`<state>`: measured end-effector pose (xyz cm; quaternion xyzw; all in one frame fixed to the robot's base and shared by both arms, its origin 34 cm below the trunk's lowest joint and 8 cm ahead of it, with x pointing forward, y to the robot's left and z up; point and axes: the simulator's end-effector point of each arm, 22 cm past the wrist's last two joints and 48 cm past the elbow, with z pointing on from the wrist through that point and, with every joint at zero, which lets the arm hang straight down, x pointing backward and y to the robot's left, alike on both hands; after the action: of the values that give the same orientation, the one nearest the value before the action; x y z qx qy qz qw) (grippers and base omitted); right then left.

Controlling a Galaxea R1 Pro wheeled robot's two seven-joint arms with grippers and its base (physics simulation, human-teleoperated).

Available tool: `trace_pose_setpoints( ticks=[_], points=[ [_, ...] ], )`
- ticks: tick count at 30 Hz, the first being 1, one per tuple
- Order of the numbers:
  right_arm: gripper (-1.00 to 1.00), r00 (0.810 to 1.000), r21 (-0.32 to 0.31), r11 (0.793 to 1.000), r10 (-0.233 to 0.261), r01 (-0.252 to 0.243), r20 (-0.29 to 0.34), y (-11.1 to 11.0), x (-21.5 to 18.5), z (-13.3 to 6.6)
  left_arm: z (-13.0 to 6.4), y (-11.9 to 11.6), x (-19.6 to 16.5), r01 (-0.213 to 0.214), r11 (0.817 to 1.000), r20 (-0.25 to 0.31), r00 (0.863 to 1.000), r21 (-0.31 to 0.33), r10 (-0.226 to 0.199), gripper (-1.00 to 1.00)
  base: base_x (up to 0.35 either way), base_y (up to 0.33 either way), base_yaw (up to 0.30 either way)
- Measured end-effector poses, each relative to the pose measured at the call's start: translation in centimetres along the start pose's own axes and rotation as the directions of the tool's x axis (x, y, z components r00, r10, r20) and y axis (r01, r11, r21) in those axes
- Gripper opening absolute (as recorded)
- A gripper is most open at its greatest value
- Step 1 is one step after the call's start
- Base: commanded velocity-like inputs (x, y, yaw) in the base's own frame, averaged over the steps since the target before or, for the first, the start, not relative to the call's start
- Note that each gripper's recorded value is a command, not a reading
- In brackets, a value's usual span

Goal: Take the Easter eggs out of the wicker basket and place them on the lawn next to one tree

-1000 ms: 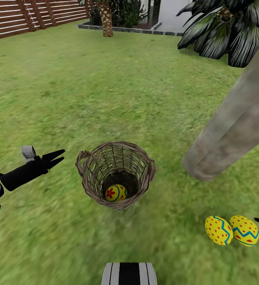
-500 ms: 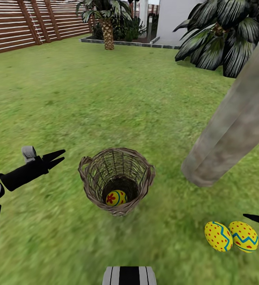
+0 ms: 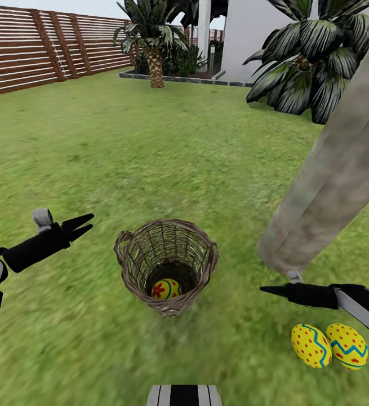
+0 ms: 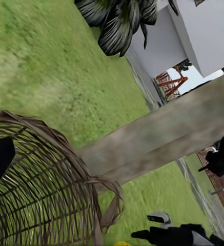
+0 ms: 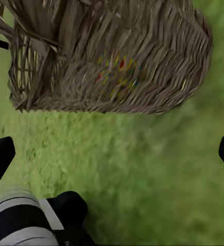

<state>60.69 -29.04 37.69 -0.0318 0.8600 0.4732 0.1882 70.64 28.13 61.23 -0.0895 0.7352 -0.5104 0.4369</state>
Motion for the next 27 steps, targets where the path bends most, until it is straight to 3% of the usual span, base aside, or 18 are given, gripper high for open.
trace_pose_setpoints(
  ticks=[3,7,10,14,17,25,27],
  points=[
    [1.0,0.995,0.04,0.995,-0.095,0.095,-0.002,2.7,-1.5,4.2,-0.2,-0.6,-0.3,-0.007,1.0,0.005,1.0,0.006,0.006,1.0,0.0,0.0,0.0],
    [1.0,0.985,0.097,0.982,-0.166,0.16,0.05,6.0,-4.3,6.6,-0.4,-1.6,-0.7,-0.018,1.0,0.013,1.0,0.015,0.018,1.0,0.0,0.0,0.0],
    [1.0,0.979,0.156,0.974,-0.182,0.166,0.092,7.3,-6.2,6.8,-0.6,-2.2,-1.0,-0.026,0.999,0.018,1.0,0.019,0.026,1.0,0.0,0.0,0.0],
    [1.0,0.959,0.187,0.957,-0.247,0.219,0.139,10.7,-8.6,6.9,-0.8,-3.0,-1.4,-0.038,0.999,0.024,0.999,0.024,0.038,1.0,0.0,0.0,0.0],
    [1.0,0.943,0.241,0.94,-0.287,0.242,0.17,12.1,-10.2,6.4,-1.0,-3.7,-1.7,-0.046,0.999,0.031,0.998,0.028,0.045,1.0,0.0,0.0,0.0],
    [1.0,0.915,0.271,0.927,-0.326,0.26,0.236,14.5,-13.2,4.1,-1.6,-5.5,-2.6,-0.069,0.997,0.047,0.997,0.046,0.066,1.0,0.0,0.0,0.0],
    [1.0,0.912,0.265,0.929,-0.324,0.257,0.251,14.8,-13.6,4.0,-1.5,-5.3,-2.1,-0.046,0.997,0.056,0.998,0.062,0.042,1.0,0.0,0.0,0.0]
  ],
)
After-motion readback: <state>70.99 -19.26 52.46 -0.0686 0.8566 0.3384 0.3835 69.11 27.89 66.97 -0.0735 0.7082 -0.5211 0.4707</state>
